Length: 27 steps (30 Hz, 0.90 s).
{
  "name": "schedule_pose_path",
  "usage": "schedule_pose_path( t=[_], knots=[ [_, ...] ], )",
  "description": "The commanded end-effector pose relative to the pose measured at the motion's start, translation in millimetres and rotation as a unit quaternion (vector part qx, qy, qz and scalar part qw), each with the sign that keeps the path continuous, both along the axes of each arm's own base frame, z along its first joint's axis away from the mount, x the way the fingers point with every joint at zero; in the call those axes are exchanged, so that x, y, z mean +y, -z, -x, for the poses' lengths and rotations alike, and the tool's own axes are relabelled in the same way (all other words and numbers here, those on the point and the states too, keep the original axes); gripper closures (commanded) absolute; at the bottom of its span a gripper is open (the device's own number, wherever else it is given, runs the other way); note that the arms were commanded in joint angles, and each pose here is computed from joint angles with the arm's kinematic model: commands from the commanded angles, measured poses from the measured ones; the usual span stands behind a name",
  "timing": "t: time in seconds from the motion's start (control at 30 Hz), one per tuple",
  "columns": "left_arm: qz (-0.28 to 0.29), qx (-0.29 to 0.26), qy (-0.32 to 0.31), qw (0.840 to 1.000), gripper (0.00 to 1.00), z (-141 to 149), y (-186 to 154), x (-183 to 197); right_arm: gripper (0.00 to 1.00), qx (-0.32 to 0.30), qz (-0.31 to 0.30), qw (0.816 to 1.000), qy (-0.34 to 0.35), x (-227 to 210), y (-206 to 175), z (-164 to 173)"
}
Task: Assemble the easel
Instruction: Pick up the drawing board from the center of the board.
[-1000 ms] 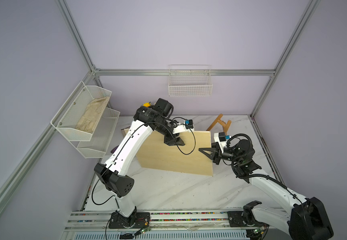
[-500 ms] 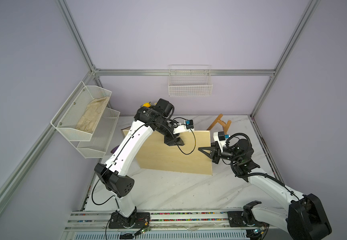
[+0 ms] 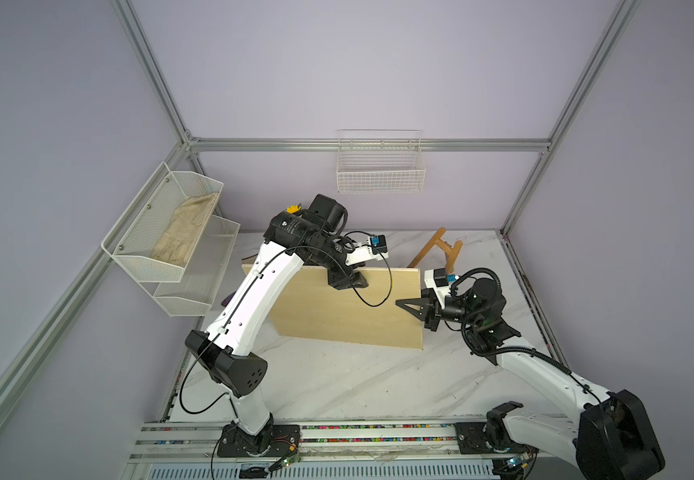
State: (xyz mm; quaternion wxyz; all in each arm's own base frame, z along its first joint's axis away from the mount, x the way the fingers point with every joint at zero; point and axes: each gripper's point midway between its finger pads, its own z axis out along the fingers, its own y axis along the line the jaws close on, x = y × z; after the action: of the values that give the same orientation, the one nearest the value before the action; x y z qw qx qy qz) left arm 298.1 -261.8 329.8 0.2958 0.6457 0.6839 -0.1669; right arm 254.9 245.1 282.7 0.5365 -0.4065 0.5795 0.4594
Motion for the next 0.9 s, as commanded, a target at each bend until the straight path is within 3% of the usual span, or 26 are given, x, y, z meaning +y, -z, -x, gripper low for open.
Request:
schedule_pose_path(
  t=[0.0,0.07,0.57,0.67,0.77,0.87],
  knots=[
    [0.022,-0.025,0.005,0.999,0.48,13,-28,3,1.0,-0.057,0.002,0.998,-0.003,0,-16,3],
    [0.025,-0.018,0.01,0.999,0.59,15,-27,0,1.0,-0.06,0.002,0.998,-0.005,1,-17,3],
    [0.006,0.036,0.03,0.999,0.78,18,0,-14,1.0,-0.064,0.001,0.998,-0.013,1,-25,7],
    [0.0,0.036,0.029,0.999,0.96,17,2,-14,1.0,-0.062,0.0,0.998,-0.014,0,-27,10],
    [0.001,0.027,0.029,0.999,1.0,15,1,-16,0.99,-0.059,-0.005,0.998,-0.014,-1,-29,12],
    [0.004,0.013,0.025,1.0,1.0,12,-1,-19,0.92,-0.05,-0.011,0.999,-0.015,-2,-30,16]
  ],
)
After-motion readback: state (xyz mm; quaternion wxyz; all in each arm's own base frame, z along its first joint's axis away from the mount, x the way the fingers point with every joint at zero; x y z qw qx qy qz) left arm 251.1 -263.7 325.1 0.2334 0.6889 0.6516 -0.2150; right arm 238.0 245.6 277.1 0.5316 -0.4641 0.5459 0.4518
